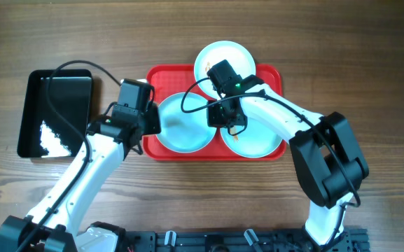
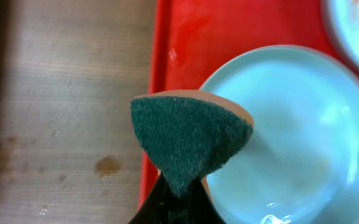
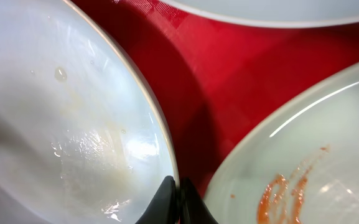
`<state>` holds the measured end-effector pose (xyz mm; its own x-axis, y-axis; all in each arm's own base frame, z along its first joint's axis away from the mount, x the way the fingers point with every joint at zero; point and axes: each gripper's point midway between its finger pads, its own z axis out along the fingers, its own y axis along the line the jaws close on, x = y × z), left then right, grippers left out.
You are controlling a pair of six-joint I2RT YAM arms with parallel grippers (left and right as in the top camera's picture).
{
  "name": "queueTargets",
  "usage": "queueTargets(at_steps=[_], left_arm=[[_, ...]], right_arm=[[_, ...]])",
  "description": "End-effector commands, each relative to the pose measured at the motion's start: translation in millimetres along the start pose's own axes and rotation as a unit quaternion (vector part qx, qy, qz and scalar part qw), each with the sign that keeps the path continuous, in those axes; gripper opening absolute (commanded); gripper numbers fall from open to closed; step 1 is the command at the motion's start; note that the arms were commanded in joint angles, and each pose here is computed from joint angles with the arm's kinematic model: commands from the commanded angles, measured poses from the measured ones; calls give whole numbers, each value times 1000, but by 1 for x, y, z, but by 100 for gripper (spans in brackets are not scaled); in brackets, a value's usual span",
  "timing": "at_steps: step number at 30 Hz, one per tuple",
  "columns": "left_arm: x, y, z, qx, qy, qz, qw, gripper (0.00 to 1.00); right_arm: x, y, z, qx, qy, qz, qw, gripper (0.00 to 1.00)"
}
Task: Clean dirty plates on tray and stack at the side
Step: 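Lift the sponge with the left gripper toward the black tray, then lift the cleaned lower-left plate off the red tray with the right gripper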
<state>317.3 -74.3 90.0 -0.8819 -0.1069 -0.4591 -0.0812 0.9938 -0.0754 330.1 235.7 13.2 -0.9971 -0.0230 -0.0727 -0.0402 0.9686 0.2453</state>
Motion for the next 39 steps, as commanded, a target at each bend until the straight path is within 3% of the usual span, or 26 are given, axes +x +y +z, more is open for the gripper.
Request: queueTargets(at_steps=[1, 9, 13, 18, 28, 39], left_arm=[[0, 8, -2, 8, 9, -26, 1000, 4], [7, -22, -6, 114, 40, -37, 992, 4], [7, -23, -6, 117, 42, -37, 992, 4], [8, -25, -7, 123, 44, -37, 991, 4], [7, -24, -7, 121, 43, -37, 991, 4], [9, -23, -6, 118, 46, -37, 991, 4]], right_arm=[[-17, 7, -38, -1, -49, -22, 999, 4], [-23, 8, -84, 7, -98, -38, 994, 4], [-24, 5, -96, 24, -116, -73, 990, 4], [-26, -26, -107, 119, -140, -59, 981, 4], [-27, -50, -120, 215, -165, -67, 960, 4], [-23, -8, -147, 255, -217, -130, 933, 4]])
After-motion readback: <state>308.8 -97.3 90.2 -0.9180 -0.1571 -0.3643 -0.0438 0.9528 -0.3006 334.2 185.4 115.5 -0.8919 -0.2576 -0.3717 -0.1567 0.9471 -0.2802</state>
